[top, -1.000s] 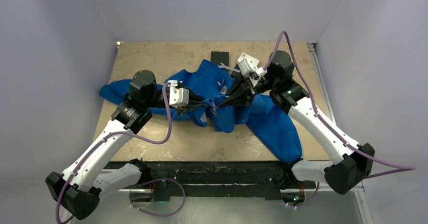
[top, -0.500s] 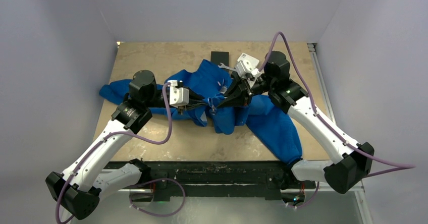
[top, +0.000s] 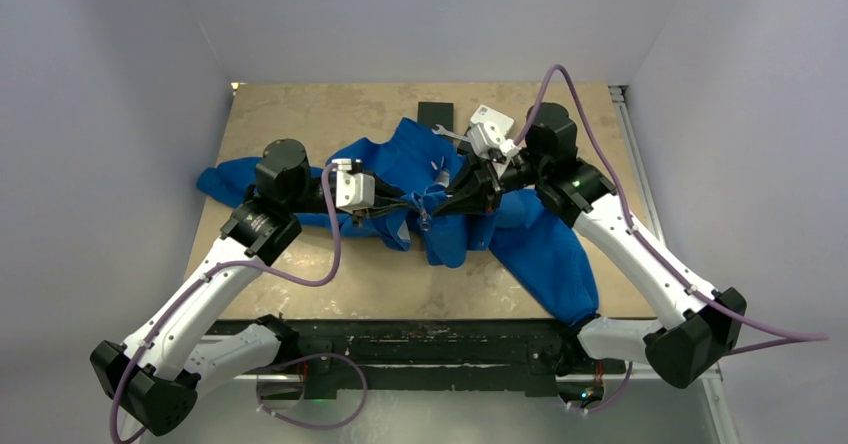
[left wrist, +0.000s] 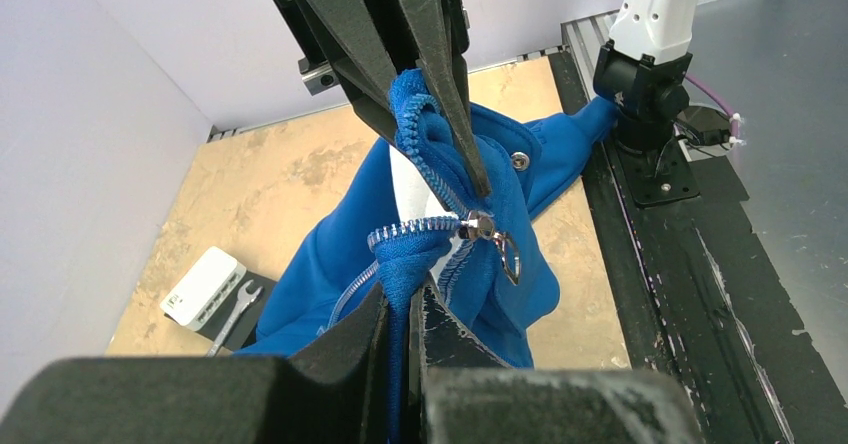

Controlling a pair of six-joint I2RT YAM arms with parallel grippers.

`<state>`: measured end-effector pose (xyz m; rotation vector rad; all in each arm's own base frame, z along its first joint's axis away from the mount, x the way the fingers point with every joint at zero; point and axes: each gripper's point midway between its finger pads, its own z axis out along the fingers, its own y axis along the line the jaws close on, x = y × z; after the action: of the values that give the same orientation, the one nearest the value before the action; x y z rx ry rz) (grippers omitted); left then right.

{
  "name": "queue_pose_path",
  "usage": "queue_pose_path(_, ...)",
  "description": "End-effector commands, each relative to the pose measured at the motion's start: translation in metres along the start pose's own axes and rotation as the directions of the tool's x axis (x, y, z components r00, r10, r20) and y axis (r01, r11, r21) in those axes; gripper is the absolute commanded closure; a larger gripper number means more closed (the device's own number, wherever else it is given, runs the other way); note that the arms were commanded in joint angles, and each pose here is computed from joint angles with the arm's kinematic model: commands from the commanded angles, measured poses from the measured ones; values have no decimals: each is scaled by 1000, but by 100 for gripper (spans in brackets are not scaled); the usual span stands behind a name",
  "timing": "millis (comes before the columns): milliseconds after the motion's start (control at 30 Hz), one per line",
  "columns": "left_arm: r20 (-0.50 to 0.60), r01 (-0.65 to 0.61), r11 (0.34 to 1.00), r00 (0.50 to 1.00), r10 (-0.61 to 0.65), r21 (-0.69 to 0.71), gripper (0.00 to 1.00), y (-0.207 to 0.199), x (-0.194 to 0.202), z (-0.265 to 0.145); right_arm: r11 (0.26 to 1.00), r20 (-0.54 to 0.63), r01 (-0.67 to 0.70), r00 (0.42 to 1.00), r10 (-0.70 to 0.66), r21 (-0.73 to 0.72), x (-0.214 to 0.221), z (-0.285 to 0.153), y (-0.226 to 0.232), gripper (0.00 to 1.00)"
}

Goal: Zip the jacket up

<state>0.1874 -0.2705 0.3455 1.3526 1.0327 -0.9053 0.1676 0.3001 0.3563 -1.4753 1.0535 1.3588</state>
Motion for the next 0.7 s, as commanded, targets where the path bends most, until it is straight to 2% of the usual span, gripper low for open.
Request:
queue_pose_path(0,40,-65,998,997,65,-3,100,-2,-17,-2,994,25,109,994,-109,2,-31,-2,5,100)
queue_pose_path(500,-15,-97,994,995,97,-52,100,5,-2,0,995,33,101,994,-101,-21,-34,4,-5,100)
queue_pose_path(667,-4,-91,991,996,91,-96,100,11,-8,-2,996,24,94,995,-94,-3,-29,2,0,100)
